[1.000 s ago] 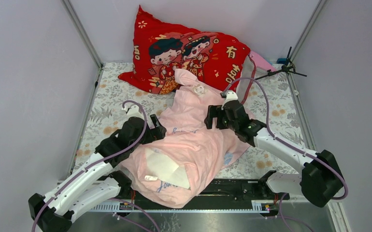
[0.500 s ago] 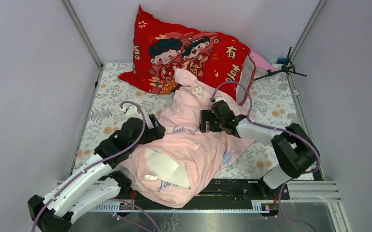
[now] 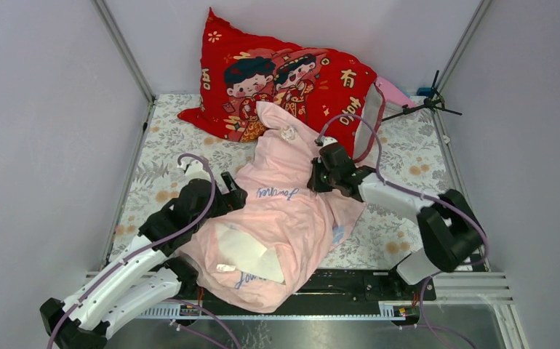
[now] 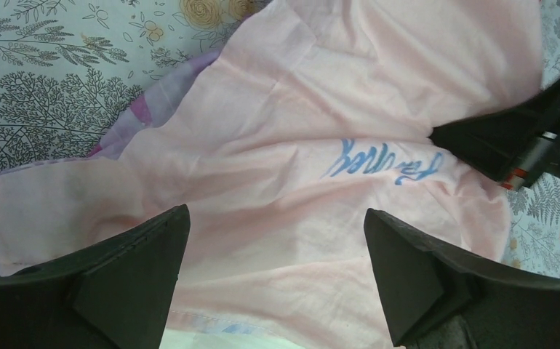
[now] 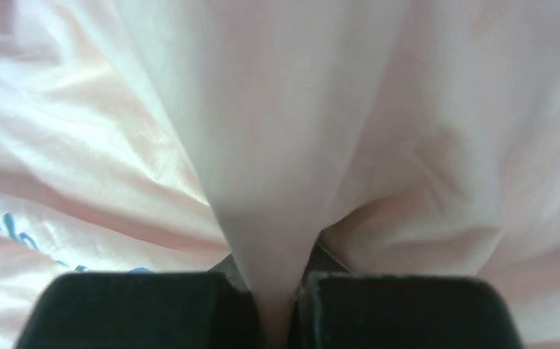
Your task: Remove the pillowcase from the pillow
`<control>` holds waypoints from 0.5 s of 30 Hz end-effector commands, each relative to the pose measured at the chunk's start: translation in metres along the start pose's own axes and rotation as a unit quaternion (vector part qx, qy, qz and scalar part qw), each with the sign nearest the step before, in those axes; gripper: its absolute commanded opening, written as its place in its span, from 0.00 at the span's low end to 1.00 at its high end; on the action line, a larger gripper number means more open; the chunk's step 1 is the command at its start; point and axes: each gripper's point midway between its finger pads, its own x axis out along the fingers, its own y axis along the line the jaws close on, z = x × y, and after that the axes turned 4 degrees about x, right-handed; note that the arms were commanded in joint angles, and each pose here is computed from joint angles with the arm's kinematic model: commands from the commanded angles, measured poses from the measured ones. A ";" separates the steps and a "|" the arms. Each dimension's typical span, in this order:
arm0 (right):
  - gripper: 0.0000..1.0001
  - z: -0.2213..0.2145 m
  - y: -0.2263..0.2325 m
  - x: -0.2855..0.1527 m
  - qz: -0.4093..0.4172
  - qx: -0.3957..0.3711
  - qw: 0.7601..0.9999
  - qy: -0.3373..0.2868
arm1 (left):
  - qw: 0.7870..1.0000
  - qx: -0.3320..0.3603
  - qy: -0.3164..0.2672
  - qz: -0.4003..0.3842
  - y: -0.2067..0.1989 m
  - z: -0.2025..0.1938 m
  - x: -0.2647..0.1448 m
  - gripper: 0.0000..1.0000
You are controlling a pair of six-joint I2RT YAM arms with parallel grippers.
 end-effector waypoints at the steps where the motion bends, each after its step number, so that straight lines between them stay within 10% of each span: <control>1: 0.00 0.051 0.001 -0.058 -0.029 -0.023 0.992 -0.122 | 1.000 -0.010 -0.024 -0.001 0.000 0.009 0.000 0.99; 8: 0.00 0.118 -0.066 -0.186 -0.184 0.078 0.898 -0.391 | 1.000 -0.008 -0.024 -0.005 -0.001 0.009 0.001 0.99; 13: 0.01 0.119 -0.096 -0.231 -0.240 0.123 0.848 -0.456 | 1.000 -0.003 -0.007 -0.016 -0.008 0.003 0.006 0.99; 15: 0.46 0.115 -0.090 -0.224 -0.220 0.111 0.862 -0.443 | 1.000 0.000 0.001 -0.017 -0.010 0.000 0.010 0.99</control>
